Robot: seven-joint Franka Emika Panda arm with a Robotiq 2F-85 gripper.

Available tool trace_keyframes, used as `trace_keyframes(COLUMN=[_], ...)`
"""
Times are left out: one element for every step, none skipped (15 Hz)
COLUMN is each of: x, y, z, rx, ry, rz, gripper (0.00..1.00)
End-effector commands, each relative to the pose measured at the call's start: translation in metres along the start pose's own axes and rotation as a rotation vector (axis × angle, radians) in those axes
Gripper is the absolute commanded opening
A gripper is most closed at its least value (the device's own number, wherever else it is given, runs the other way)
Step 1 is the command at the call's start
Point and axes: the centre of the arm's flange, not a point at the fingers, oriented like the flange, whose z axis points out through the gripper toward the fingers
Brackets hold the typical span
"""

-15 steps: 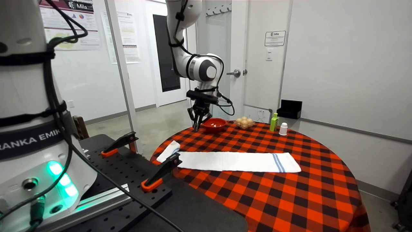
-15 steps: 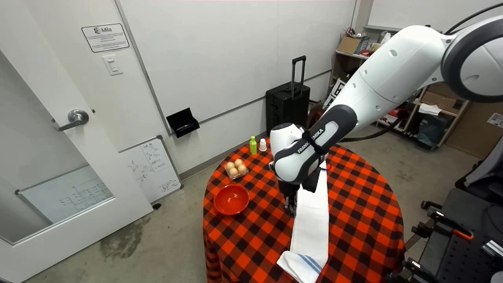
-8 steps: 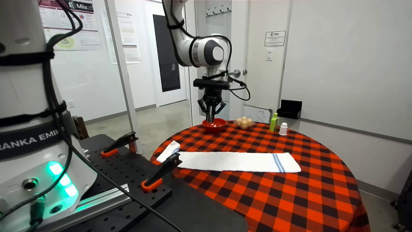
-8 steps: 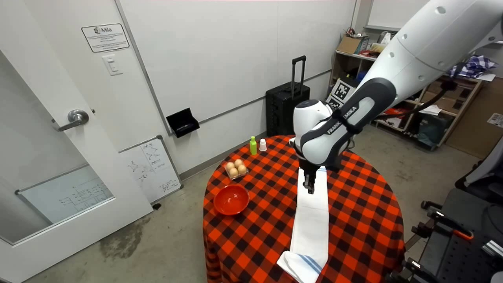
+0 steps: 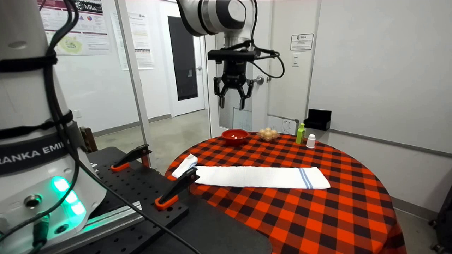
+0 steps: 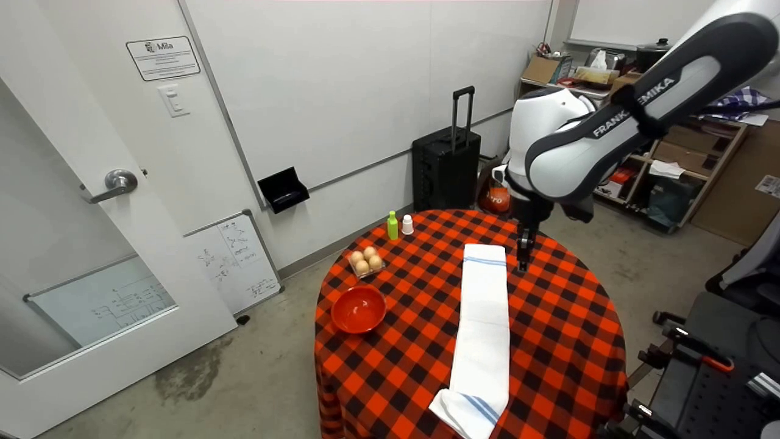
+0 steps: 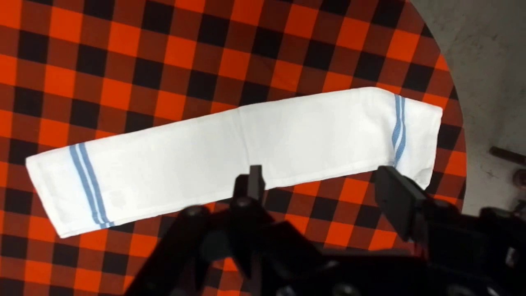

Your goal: Straighten the towel

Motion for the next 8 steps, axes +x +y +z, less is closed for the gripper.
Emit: trace_keyframes(x=[-0.047,-0.052,-0.058,-0.036,-0.042,-0.046,-0.048,-0.049], y=[0.009,0.013,0.016,0.015,0.017,0.018,0.018,0.017], z=[-0.050,-0.061,-0.071,-0.048,-0.058,-0.065,-0.068,-0.068], rx=[0.014,0.027,0.060,0.023,0.038,0.043,0.045,0.045], ry=[0.049,0.064,0.069,0.053,0.063,0.070,0.075,0.074], rz=[0.001,-0.003,-0.011,0.009,0.004,0.002,0.000,0.000], gripper=[0.99,1.00,1.00,0.99,1.00,1.00,1.00,1.00])
